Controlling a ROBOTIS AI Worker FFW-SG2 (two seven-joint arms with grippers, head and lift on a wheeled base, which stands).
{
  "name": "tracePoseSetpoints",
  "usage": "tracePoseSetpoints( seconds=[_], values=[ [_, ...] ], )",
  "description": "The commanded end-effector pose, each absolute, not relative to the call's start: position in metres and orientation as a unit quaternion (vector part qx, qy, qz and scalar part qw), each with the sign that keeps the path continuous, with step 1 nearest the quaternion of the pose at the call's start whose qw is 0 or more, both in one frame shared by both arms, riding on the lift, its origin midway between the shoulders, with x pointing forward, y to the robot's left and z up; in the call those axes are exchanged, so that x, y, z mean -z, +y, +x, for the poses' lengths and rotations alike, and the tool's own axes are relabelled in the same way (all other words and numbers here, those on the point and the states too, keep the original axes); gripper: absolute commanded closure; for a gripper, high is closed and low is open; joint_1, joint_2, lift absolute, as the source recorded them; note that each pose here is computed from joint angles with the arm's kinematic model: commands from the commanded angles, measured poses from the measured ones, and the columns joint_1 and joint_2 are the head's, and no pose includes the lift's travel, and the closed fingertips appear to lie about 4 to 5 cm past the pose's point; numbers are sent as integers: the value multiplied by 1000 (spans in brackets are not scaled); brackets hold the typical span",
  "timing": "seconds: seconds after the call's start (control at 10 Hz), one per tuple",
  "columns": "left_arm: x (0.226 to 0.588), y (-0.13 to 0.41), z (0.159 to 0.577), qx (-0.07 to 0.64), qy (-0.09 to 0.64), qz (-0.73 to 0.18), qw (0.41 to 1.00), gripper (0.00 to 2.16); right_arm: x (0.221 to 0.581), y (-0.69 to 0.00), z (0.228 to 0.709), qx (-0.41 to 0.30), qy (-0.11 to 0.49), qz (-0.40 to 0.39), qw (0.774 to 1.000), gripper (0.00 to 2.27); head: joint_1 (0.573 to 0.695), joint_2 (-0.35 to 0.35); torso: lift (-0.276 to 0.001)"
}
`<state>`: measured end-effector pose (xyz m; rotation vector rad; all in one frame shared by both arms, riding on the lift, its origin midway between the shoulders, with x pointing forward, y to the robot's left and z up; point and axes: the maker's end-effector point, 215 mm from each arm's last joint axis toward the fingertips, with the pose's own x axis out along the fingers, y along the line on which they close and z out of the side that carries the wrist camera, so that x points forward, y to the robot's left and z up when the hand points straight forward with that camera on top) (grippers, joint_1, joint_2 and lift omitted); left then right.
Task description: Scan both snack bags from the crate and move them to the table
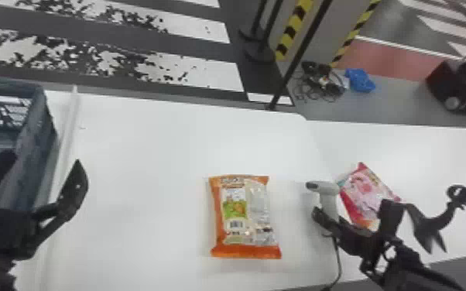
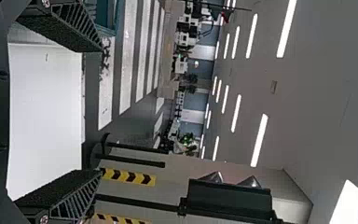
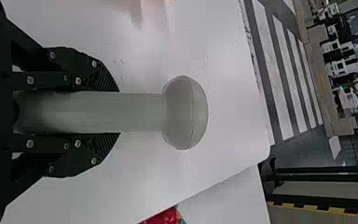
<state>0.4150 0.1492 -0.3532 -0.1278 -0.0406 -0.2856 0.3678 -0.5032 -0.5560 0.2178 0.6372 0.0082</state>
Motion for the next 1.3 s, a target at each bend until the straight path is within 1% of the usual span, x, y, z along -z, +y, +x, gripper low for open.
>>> tracePoseSetpoints(
  seconds=[0.0, 0.1, 0.2, 0.3, 0.4, 0.5, 0.7, 0.8, 0.9, 1.0, 1.2],
  values=[
    [356, 143, 417, 146, -19, -67, 987, 60, 559, -505, 365, -4, 317, 103, 943, 2206, 695, -350, -87],
    [354, 141, 417, 148, -20, -68, 987, 60, 561, -502, 365, -9, 320, 102, 942, 1484, 695, -350, -87],
    [355, 138, 417, 150, -19, -68, 986, 60, 563, -495, 363, -18, 322, 105, 941, 640, 695, -350, -87],
    [355, 138, 417, 150, -19, -68, 986, 60, 564, -490, 362, -25, 324, 104, 940, 265, 695, -350, -87],
    [354, 138, 417, 150, -20, -67, 986, 60, 563, -487, 360, -29, 324, 104, 940, 43, 695, -350, -87],
    [356, 137, 417, 152, -15, -67, 986, 60, 547, -482, 359, -34, 310, 97, 945, 43, 695, -350, -87],
    [356, 136, 417, 154, -14, -66, 986, 60, 499, -473, 356, -40, 280, 104, 953, 46, 695, -350, -87],
    [357, 136, 417, 155, -13, -65, 986, 60, 476, -467, 356, -55, 269, 114, 955, 49, 695, -350, -87],
    [359, 137, 417, 155, -11, -63, 986, 60, 460, -455, 352, -102, 274, 189, 937, 49, 695, -350, -87],
    [361, 136, 416, 156, -8, -63, 986, 60, 452, -437, 351, -148, 299, 237, 912, 49, 695, -350, -87],
    [364, 135, 416, 157, -3, -63, 986, 60, 464, -398, 354, -209, 347, 212, 890, 63, 695, -350, -87]
  ],
)
